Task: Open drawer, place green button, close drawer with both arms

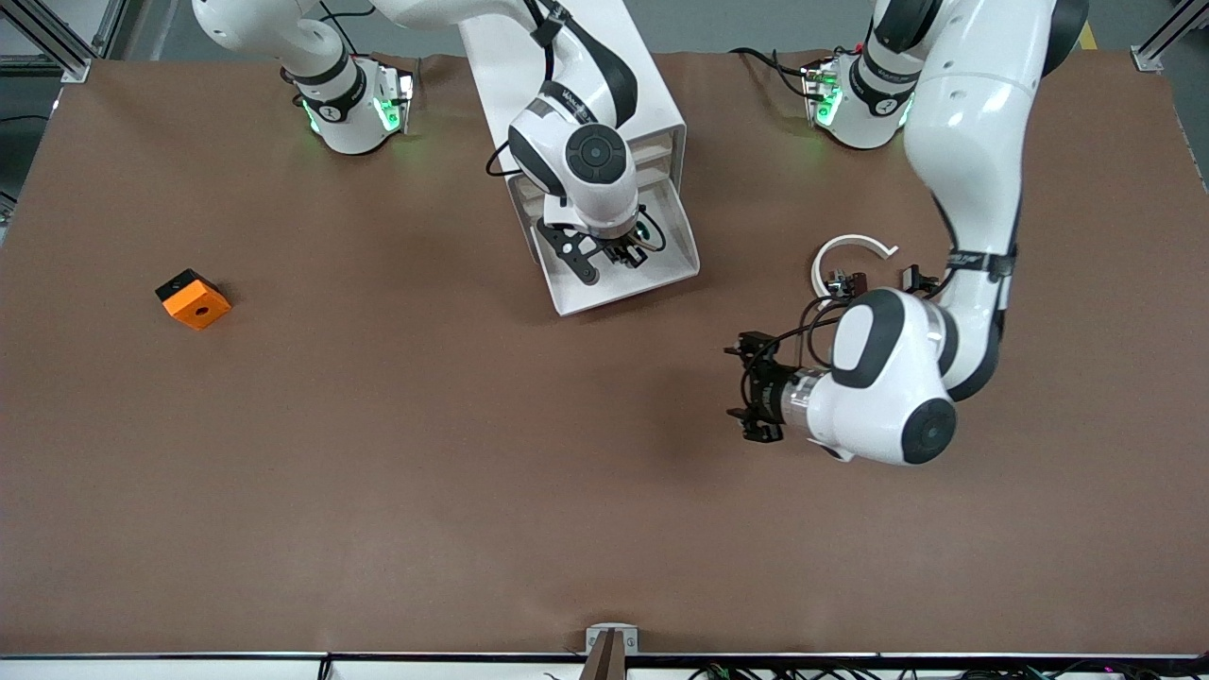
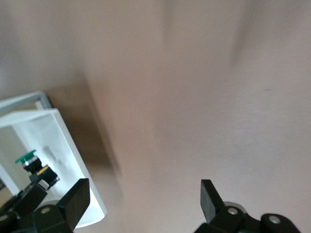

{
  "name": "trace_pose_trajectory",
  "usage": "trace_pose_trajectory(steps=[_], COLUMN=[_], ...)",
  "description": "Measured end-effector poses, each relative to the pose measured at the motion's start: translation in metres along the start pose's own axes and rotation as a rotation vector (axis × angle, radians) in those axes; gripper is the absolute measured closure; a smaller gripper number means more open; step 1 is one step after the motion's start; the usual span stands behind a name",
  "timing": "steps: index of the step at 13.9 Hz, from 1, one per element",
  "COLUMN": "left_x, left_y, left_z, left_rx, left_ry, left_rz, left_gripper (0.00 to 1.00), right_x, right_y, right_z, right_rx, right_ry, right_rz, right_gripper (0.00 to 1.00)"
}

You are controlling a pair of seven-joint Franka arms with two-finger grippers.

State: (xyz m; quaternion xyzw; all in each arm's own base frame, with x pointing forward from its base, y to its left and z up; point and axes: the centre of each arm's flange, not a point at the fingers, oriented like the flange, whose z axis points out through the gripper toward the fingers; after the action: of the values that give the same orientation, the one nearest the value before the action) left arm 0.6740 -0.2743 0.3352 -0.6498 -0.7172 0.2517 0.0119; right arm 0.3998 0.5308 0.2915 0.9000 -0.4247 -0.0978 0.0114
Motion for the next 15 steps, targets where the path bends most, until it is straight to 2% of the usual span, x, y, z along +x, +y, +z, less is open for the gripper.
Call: trace_pose_trajectory(steps=[3,5,7,9,11,12,13,15], left_x=[-0.009,-0.007,0.002,0.012,0.029,0.037,0.043,0.037], left_y=[-0.025,-0.037,-0.042,-0.046,-0.043,-0.04,-0.038,-0.035], left_z=[-0.06,-0.091,-0.113,-0.127,-0.13,-0.128,-0.123,-0.102], left_rx=[-0.109,-0.15,-0.174,-0.157,-0.11,-0.085,-0.06,-0.04], left_ry=[0.08,0.121,0.203,0.263,0.296,0.321,0.349,0.375], left_rz=[0.236,0.399,0.555,0.779,0.996,1.059,1.1,1.184], left_gripper=[0.0,0.0,0.0,0.0,0.0,0.0,0.0,0.0], right_x=[0.001,0.001,0.002,0.002,0.001,0.0,-0.001,-0.003], right_y=[0.0,-0.002,-0.002,-0.002,-0.003,-0.004,-0.006,-0.008], right_z=[0.005,0.008,0.013,0.015,0.013,0.01,0.003,-0.028], right_rx=[-0.004,0.001,-0.002,-0.004,-0.001,0.003,0.004,-0.019], right_ry=[0.001,0.002,0.003,0.003,0.002,0.001,-0.001,-0.004], right_rz=[0.001,0.002,0.004,0.004,0.003,0.002,0.0,0.0], right_gripper=[0.59,0.59,0.56,0.37,0.19,0.07,0.0,0.0])
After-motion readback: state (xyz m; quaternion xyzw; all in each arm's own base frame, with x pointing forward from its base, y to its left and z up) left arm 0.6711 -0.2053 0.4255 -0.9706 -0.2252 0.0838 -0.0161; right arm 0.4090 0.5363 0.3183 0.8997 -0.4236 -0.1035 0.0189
